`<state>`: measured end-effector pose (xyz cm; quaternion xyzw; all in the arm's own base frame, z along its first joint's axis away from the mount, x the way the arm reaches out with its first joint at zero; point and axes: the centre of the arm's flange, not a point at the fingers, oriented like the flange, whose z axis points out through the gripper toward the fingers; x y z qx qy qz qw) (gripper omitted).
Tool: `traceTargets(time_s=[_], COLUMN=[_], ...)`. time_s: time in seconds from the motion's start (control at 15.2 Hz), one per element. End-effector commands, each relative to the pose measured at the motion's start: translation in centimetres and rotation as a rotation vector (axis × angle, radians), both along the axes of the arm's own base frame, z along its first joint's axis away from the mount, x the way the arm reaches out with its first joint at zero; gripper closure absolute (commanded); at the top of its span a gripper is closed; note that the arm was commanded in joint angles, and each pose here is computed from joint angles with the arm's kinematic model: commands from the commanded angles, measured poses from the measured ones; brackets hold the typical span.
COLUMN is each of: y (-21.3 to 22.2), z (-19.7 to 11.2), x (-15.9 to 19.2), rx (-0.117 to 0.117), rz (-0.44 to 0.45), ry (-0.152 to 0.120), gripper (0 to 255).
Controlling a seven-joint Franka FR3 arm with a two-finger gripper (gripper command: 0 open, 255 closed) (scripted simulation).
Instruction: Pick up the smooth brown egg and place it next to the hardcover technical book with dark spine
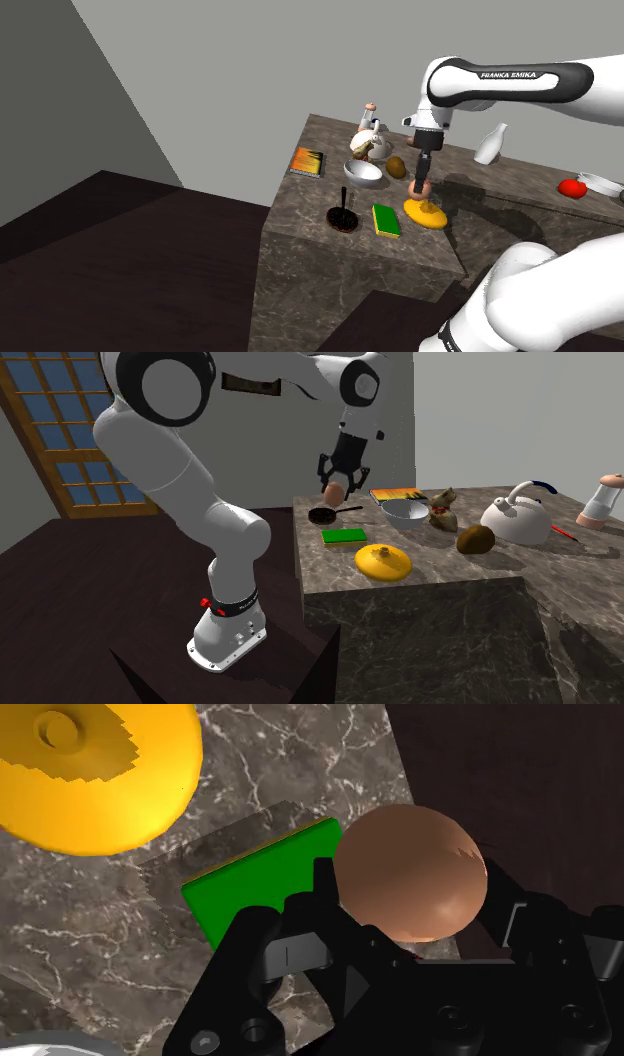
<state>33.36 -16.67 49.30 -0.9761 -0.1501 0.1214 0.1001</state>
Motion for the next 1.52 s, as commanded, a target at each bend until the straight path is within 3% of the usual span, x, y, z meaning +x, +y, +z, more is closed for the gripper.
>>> traceTargets(time_s=[0.0,1.32,1.45], y=[0.2,0.5,0.5], z=[0.0,0.1,-0.9], x=[2.8,29.6,29.6], rx=[0.0,0.0,0.0], rz=[0.0,0.0,0.0], ry=[0.0,0.0,0.0], gripper=[255,255,255])
